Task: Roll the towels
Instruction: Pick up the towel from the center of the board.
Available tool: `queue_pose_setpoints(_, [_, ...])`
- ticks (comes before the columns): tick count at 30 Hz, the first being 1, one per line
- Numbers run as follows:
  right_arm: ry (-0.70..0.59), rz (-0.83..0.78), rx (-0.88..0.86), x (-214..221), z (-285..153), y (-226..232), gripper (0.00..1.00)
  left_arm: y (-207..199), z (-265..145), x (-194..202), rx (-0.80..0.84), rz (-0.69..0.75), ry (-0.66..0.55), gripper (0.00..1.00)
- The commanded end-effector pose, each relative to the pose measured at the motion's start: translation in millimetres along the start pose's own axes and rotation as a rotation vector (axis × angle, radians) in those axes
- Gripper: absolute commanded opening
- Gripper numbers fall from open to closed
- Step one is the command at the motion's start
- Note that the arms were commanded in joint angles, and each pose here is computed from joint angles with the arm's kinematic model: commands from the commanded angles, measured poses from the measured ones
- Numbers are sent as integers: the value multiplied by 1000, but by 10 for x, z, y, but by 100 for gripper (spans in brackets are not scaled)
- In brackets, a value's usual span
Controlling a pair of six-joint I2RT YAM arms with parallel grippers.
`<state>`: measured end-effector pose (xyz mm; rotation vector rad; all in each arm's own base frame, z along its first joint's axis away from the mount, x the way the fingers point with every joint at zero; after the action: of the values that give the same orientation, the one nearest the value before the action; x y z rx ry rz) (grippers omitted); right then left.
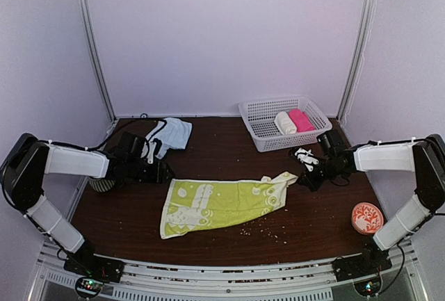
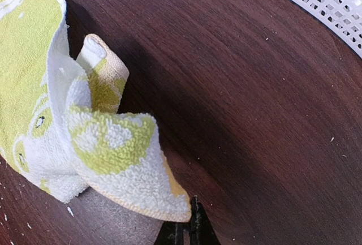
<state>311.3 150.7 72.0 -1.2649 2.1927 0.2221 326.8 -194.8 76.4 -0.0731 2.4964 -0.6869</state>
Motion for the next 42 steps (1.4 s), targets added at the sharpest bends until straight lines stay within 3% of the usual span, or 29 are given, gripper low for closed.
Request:
queue_pose_setpoints(1, [-22,-20,43,-67,-75,-80,0,-129,-194,-335,170,-46,-93,70])
queue_pose_setpoints(4, [-23,-22,36,-66,-66,-71,0,-116,-81,-351,158,-32,-43,65])
queue_pose_setpoints(8, [-22,-24,31,-62,-59,-67,0,-52,153,-274,123,-20,64,42])
queue_pose_setpoints(11, [-21,-26,29,-57,-59,-62,0,-7,224,-224,79,-2,98,43])
queue_pose_setpoints(14, [-21,-26,27,-62,-54,-64,0,-13,260,-166,30,37,130,52])
queue_pose_setpoints(17, [-19,-28,22,-60,-38,-58,0,36,335,-126,-62,83,165,52])
queue_pose_setpoints(24, [-11,-26,10,-41,-7,-47,0,99,461,-10,-138,128,216,38])
queue_pose_setpoints(31, [-6,-22,9,-30,7,-47,0,132,519,94,-170,142,242,36])
queue_pose_setpoints(34, [-3,-21,7,-25,18,-48,0,133,550,135,-169,141,254,25])
queue_pose_setpoints(42, [8,-18,8,-6,42,-56,0,73,583,176,-148,146,267,11])
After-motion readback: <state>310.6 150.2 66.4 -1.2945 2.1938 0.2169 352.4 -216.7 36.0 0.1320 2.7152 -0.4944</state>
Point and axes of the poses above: each gripper's point midway between its finger pads, its own z axis out along the fingers, its own y axis along the line the jaws close on, x = y × z, the point moved 2 cm from there along -z, back along the fingers, and after that the axes turned 15 degrees about -z, right-handed, at the moved point
